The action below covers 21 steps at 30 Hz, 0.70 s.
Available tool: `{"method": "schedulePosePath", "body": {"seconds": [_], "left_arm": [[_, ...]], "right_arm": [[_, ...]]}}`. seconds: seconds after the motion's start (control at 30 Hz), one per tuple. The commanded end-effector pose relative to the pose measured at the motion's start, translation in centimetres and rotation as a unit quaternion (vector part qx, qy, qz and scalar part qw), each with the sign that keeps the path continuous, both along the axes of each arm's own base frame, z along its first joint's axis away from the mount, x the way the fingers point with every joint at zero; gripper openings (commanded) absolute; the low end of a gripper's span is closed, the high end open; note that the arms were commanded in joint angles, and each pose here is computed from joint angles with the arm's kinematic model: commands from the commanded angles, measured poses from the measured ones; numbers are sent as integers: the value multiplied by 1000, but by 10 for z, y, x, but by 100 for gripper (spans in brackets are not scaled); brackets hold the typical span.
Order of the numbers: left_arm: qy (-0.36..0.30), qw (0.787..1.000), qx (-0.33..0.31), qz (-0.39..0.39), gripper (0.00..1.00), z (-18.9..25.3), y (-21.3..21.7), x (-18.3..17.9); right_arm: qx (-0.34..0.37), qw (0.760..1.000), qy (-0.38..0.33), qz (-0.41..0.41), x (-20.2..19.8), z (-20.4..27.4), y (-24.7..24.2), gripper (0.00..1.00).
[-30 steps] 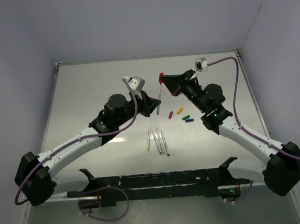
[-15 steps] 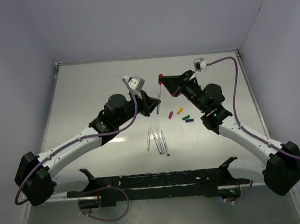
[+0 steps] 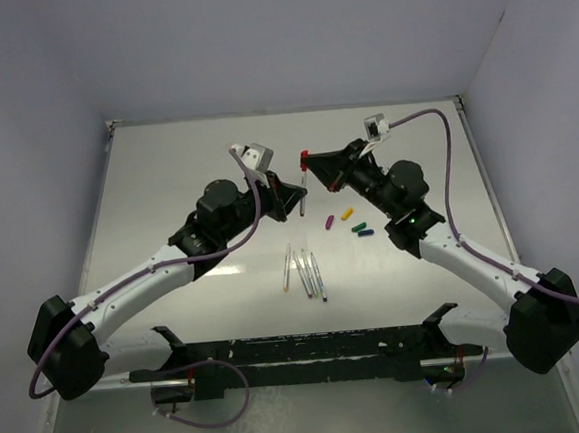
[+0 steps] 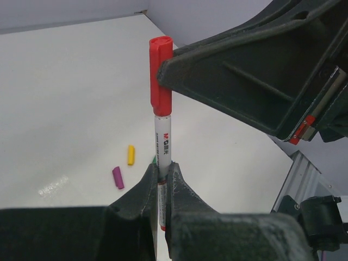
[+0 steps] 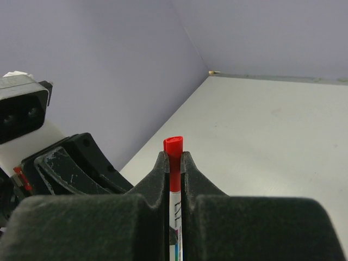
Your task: Insert the pens into the pen caps
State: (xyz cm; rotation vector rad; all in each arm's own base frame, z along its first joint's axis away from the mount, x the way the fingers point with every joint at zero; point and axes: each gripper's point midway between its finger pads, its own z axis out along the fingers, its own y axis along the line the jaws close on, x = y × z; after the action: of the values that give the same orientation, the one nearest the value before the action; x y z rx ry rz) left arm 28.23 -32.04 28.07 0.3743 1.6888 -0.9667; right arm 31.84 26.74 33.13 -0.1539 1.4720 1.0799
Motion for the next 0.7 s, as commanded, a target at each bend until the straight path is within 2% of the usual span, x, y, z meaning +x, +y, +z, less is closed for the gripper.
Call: {"method": "schedulePosePath", "body": {"seconds": [0.0,0.37,0.67], "left_arm": [[-55,995,-84,-7,0,62,7,1],[-79,979,-181,-43,0,96,29,5],[-123,974,-189,-28,0,120,41,8]], "right_arm": [[-6,998,-12,60,-14,-1,16,0],[-12,986,22,167,-36,-27,42,0],[-24,980,30,194,-43,-35,46,0]]}}
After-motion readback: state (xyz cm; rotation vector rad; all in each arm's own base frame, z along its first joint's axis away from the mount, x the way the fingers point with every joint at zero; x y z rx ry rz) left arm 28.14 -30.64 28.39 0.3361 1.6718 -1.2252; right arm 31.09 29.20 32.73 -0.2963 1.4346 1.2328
